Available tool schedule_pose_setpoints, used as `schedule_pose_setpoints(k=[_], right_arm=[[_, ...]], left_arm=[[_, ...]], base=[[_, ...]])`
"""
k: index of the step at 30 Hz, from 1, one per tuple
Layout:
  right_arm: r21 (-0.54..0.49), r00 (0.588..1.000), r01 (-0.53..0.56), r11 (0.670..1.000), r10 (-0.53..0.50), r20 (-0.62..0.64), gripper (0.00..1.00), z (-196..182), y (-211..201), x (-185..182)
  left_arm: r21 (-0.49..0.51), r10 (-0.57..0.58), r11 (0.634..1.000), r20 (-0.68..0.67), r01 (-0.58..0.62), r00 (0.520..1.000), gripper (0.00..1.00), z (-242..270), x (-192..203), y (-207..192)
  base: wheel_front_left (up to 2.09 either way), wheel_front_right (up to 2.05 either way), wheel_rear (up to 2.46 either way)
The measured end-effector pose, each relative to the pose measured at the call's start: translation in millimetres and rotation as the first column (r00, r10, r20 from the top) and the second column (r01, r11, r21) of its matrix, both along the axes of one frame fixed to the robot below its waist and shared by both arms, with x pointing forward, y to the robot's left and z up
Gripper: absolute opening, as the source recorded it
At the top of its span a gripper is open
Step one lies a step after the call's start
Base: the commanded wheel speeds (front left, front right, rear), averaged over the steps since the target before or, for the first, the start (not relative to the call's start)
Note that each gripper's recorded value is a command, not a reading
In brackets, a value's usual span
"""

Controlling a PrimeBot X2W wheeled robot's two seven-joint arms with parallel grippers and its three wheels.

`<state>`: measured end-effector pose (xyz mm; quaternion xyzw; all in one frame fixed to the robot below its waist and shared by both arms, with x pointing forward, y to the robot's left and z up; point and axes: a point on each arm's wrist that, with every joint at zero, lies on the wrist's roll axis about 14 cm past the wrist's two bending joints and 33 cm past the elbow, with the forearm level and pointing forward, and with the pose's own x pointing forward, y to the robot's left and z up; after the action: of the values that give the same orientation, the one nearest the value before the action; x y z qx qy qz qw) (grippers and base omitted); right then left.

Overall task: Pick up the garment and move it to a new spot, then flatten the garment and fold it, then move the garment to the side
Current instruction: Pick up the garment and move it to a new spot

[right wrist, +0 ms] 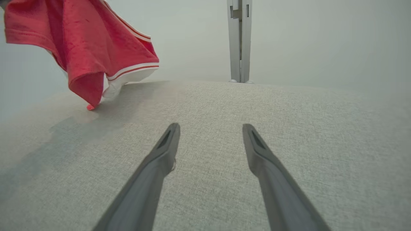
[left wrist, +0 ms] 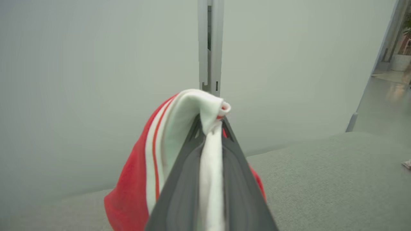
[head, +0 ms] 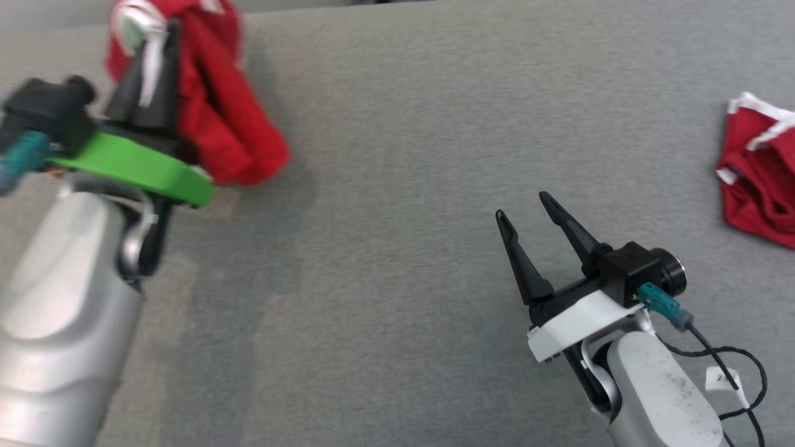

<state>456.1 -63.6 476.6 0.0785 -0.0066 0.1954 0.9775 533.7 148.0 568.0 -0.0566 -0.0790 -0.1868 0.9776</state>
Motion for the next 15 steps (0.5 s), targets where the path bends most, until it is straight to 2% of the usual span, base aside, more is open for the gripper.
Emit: schedule_pose_setpoints(k=[4, 9, 10, 11, 12, 13, 15], right_arm=[[-0.002, 0.997, 0.071, 0.997, -0.071, 0.008, 1.00, 7, -27, -8], [-0.006, 0.988, 0.153, 0.988, -0.153, 0.003, 1.00, 10, -57, -21], [-0.007, 0.986, 0.170, 0.985, -0.170, 0.003, 1.00, 10, -63, -24], [-0.010, 0.983, 0.185, 0.983, -0.185, 0.002, 1.00, 11, -69, -26], [-0.011, 0.980, 0.199, 0.980, -0.199, -0.001, 1.00, 10, -74, -29], [-0.013, 0.978, 0.210, 0.978, -0.211, -0.004, 1.00, 10, -78, -32], [-0.018, 0.972, 0.234, 0.972, -0.234, -0.007, 1.00, 9, -87, -36]], left_arm=[[-0.046, -0.201, 0.978, 0.009, 0.202, 0.979, 0.00, -1, -11, -87], [-0.070, -0.418, 0.908, -0.047, 0.414, 0.907, 0.00, -24, -39, -180], [-0.077, -0.448, 0.893, -0.065, 0.444, 0.891, 0.12, -30, -45, -194], [-0.082, -0.472, 0.881, -0.079, 0.467, 0.878, 0.45, -35, -50, -205], [-0.084, -0.490, 0.871, -0.095, 0.483, 0.867, 0.96, -41, -54, -214], [-0.085, -0.501, 0.865, -0.112, 0.494, 0.858, 1.00, -48, -57, -219], [-0.088, -0.513, 0.858, -0.160, 0.506, 0.843, 1.00, -66, -65, -226]], base=[[0.00, 0.00, 0.00], [0.00, 0.00, 0.00], [0.00, 0.00, 0.00], [0.00, 0.00, 0.00], [0.00, 0.00, 0.00], [0.00, 0.00, 0.00], [0.00, 0.00, 0.00]])
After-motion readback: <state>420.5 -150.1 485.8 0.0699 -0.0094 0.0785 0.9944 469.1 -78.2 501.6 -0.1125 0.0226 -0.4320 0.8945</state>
